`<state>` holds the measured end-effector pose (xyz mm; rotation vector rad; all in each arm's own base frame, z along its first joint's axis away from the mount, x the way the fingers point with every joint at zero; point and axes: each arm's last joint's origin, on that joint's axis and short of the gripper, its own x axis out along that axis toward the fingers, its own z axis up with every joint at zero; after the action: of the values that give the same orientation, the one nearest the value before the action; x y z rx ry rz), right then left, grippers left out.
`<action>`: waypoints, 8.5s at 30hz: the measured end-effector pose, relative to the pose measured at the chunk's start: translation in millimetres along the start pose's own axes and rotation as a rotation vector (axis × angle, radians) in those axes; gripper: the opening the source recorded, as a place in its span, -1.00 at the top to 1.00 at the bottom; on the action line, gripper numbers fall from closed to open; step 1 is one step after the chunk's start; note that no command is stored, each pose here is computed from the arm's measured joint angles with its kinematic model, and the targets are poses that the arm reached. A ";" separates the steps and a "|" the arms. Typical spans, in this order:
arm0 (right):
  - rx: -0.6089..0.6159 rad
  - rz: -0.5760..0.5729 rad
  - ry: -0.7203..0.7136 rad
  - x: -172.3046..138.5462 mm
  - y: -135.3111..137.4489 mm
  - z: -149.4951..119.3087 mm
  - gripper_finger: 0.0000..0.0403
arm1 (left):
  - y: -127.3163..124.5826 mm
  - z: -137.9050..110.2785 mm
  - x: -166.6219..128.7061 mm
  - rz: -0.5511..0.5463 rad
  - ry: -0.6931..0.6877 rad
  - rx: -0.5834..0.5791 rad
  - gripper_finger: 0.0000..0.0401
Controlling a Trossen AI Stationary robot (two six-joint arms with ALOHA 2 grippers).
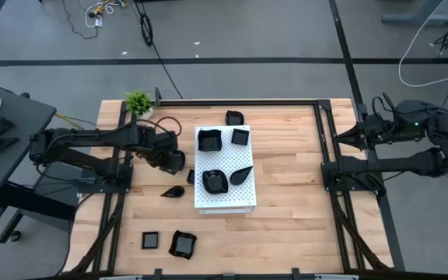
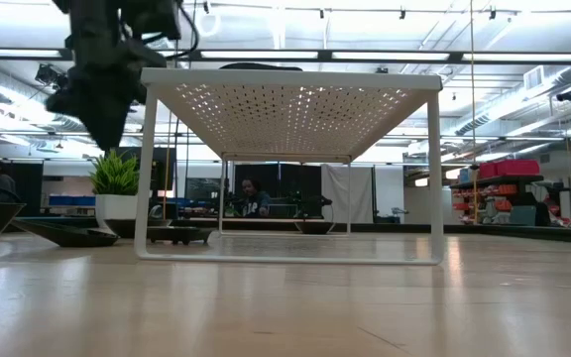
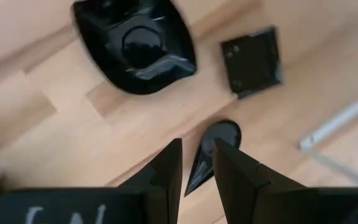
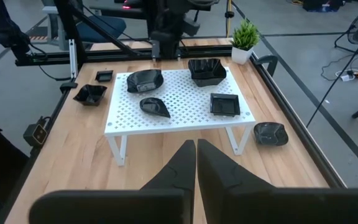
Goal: Pick & Place Mini shaped plates
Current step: Stack the black leaf shaped plate on top of the other black leaf shaped plate on the shelf
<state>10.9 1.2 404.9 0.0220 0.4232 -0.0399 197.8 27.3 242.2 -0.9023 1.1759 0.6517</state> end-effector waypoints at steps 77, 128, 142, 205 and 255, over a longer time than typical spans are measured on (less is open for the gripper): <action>0.000 0.000 0.000 -0.1 0.0 -0.1 0.89 | 63.8 46.9 92.2 0.123 -0.010 -0.327 0.04; 0.000 0.000 0.000 -0.1 0.0 -0.1 0.89 | 61.2 43.4 82.3 0.041 0.029 -0.326 0.95; 0.000 0.000 0.000 0.0 0.0 0.0 0.89 | 61.2 40.1 75.3 0.016 0.040 -0.328 0.96; 0.000 0.000 0.000 0.0 0.0 0.0 0.89 | 5.3 32.9 -55.7 -0.204 -0.086 -0.139 0.96; 0.000 0.000 0.000 0.0 0.0 0.0 0.89 | -102.5 -11.6 -32.6 -0.573 -0.047 -0.416 0.98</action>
<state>10.8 1.2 404.8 0.0218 0.4234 -0.0394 267.8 -33.7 297.7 -1.4937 0.6892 0.4440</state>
